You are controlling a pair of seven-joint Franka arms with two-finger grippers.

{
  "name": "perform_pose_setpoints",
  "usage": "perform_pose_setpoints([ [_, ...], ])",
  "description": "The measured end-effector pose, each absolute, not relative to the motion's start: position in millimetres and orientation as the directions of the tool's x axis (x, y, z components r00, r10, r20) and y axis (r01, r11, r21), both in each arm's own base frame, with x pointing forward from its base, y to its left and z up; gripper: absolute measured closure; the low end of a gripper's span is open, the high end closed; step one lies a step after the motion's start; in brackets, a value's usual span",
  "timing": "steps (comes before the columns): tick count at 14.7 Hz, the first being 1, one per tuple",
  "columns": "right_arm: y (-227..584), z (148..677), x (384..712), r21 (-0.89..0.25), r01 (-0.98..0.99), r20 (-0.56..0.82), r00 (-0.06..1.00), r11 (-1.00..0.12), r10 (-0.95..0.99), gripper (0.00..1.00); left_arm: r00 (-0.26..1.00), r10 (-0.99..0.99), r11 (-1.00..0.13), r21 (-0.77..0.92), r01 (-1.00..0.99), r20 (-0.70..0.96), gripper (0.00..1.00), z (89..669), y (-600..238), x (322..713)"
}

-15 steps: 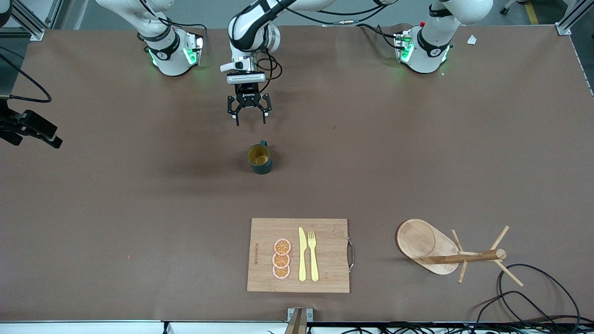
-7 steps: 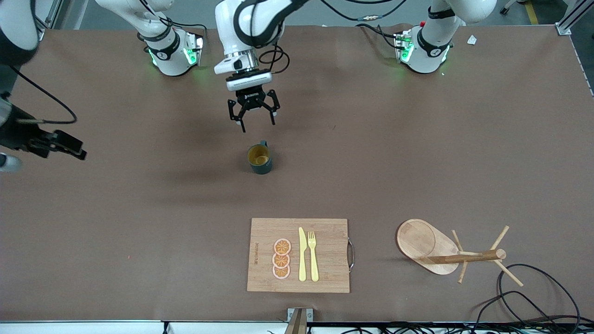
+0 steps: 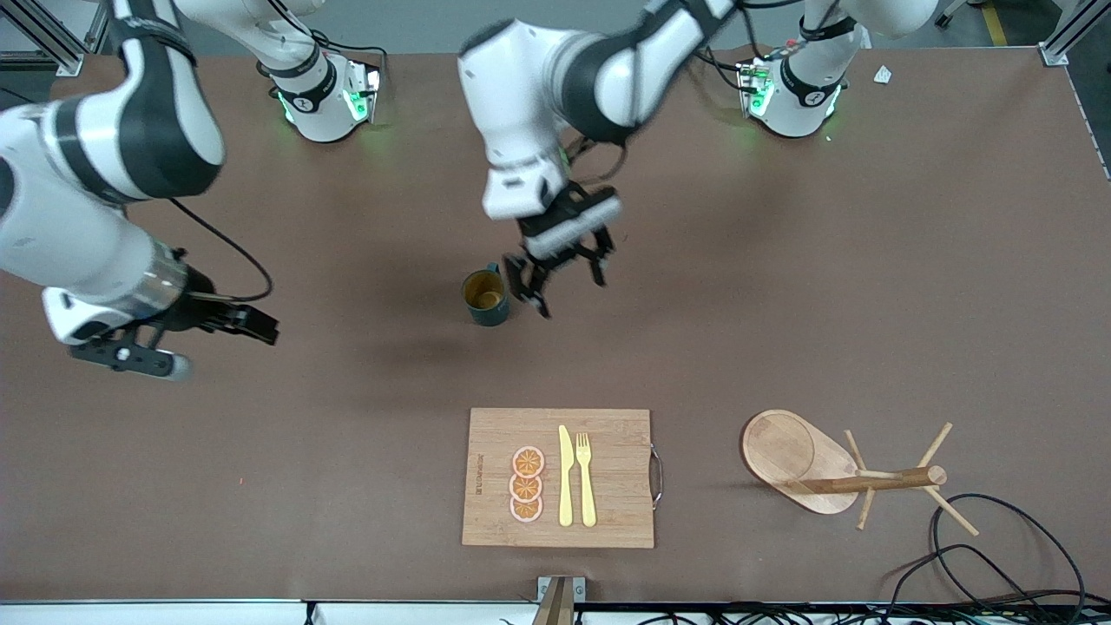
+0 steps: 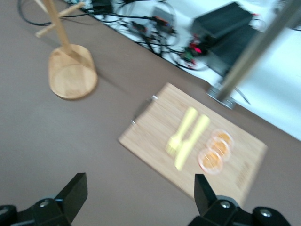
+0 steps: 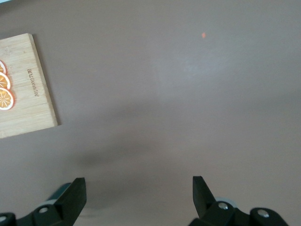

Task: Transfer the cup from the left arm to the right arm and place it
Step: 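Raise the left gripper while the right gripper reaches the teal mug, then grasp the teal mug with the right gripper while the left gripper withdraws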

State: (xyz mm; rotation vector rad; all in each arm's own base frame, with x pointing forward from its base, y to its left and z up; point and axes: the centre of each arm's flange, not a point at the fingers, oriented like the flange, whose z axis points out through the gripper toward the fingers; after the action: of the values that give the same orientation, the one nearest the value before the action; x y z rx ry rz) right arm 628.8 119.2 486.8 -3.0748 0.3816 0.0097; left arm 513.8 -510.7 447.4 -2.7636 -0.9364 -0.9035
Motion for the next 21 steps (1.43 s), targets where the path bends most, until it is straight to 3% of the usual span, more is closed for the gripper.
perform_pose_setpoints([
  [4,187.3,452.9,624.7,-0.031,-0.316,-0.035,0.949,-0.948,-0.315,0.0,0.692,0.543,-0.797,0.032,0.603,0.476,0.0,447.9,-404.1,602.3],
  [9,308.1,398.3,595.1,-0.016,-0.405,-0.047,0.914,-0.914,-0.404,0.0,0.757,0.532,-0.823,0.022,0.567,0.379,0.0,465.1,-293.3,667.6],
  [16,408.5,313.9,542.3,0.068,-0.467,-0.087,0.878,-0.882,-0.471,0.0,0.826,0.473,-0.875,0.057,0.48,0.307,0.0,518.3,-165.7,697.5],
  [21,433.9,285.6,523.4,0.091,-0.477,-0.1,0.869,-0.874,-0.484,0.0,0.915,0.325,-0.939,-0.035,0.343,0.238,0.0,547.3,-103.4,685.5],
])
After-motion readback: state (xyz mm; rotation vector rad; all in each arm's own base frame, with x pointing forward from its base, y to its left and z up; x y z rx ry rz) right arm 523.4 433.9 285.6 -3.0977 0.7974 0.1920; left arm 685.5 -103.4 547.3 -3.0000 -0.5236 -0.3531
